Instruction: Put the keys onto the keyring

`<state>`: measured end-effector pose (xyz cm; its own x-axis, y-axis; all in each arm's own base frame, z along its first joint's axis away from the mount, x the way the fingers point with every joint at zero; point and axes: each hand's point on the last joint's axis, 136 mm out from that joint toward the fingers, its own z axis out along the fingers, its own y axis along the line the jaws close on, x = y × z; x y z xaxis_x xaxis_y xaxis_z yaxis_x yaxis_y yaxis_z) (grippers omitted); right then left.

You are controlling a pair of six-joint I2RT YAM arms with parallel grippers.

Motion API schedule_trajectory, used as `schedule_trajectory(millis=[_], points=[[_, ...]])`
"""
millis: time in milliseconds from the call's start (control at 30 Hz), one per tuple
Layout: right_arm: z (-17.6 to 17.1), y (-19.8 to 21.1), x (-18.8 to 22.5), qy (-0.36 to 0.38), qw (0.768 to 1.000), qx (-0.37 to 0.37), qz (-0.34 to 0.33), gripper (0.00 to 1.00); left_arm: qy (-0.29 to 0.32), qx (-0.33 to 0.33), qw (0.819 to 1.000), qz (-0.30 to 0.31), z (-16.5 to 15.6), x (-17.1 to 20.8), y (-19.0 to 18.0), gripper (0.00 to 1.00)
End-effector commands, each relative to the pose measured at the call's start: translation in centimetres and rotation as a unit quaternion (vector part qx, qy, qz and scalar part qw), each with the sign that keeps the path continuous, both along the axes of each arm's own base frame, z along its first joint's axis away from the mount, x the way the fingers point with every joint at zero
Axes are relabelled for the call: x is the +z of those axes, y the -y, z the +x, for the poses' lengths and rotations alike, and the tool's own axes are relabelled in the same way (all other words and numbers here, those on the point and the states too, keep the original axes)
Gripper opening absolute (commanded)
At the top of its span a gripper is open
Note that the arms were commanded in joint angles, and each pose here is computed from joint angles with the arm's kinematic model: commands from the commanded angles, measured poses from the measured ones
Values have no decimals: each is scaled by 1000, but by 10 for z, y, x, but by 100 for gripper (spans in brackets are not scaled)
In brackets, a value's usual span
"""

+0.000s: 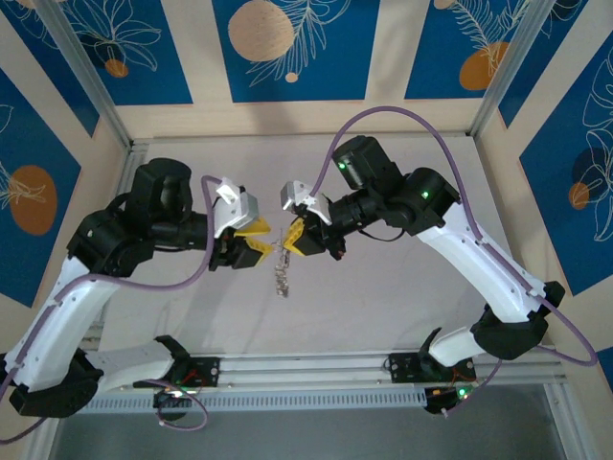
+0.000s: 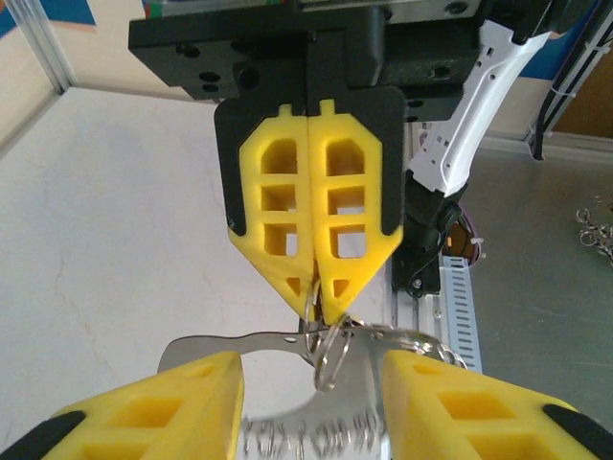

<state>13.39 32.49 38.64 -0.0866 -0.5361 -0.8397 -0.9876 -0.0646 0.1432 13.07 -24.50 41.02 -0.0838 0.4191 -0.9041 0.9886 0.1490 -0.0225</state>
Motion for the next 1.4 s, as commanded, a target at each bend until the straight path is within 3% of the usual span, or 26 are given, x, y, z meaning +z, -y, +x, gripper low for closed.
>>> schedule_trajectory(millis=[0, 200, 533, 1133, 1367], points=[[-11, 6, 18, 14, 999, 18, 34, 0, 18, -2, 1000, -17, -11, 17, -7, 42], [-13, 5, 19, 10, 999, 24, 38, 0, -16, -22, 1000, -13, -3, 8, 9, 41], [-14, 1, 14, 3, 999, 31, 34, 0, -36, -46, 998, -23, 7, 1, 29, 26], [-11, 3, 8, 5, 999, 25, 29, 0, -24, -22, 999, -33, 4, 13, 19, 33], [-15, 2, 8, 2, 999, 30, 30, 0, -47, -32, 998, -15, 7, 0, 26, 16]])
